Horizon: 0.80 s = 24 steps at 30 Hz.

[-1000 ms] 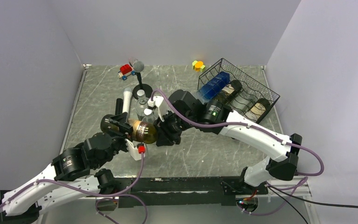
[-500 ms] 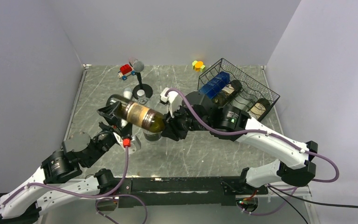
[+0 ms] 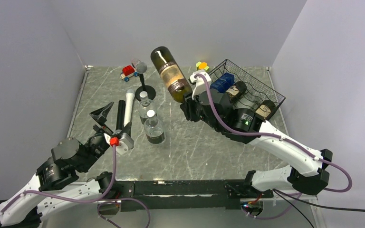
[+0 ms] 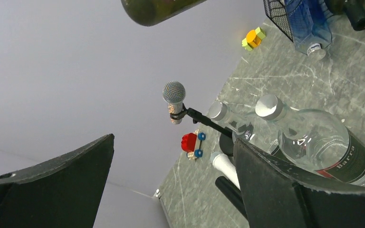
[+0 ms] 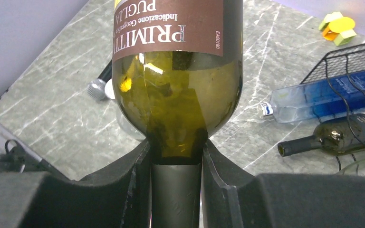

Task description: Put the wine bottle on the wine rack

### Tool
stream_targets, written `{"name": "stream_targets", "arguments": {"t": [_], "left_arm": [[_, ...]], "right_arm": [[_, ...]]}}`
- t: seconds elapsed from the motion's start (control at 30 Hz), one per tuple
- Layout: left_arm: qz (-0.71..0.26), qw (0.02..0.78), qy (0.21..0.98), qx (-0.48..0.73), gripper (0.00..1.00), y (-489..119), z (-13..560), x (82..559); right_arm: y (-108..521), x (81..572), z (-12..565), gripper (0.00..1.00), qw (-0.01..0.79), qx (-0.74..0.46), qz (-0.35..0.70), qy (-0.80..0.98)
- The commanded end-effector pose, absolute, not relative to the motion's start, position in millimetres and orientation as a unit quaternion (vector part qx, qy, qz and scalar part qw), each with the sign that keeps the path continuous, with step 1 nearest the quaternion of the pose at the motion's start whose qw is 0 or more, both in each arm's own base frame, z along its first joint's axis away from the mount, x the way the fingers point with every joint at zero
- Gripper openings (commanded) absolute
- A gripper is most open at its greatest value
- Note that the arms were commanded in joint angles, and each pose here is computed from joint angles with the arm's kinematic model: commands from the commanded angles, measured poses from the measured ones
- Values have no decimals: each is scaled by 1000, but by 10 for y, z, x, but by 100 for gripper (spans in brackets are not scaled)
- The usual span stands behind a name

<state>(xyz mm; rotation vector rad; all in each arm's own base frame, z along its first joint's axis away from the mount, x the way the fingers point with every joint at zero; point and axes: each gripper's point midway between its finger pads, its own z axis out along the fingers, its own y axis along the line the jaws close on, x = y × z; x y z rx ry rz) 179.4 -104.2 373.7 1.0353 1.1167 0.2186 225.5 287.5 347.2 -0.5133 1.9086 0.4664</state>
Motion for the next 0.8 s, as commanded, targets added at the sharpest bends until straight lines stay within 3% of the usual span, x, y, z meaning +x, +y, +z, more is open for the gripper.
{"name": "stream_targets", "arguments": {"t": [0.0, 0.3, 0.5, 0.77], "left_arm": [[33, 765, 503, 400, 99, -998, 4066, 1696], [-148, 756, 583, 257, 99, -1347, 4035, 1749], [-156, 686, 691, 163, 99, -1587, 3634, 2032], [-179, 672, 709, 117, 99, -1699, 3361, 2098]], "right_arm": [[2654, 2507, 4048, 0, 614, -79, 215, 756], [2222, 3090, 3575, 0, 606, 86, 177, 771], [2010, 3429, 3218, 0, 594, 158, 137, 776], [1826, 3741, 2764, 0, 566, 235, 95, 785]]}}
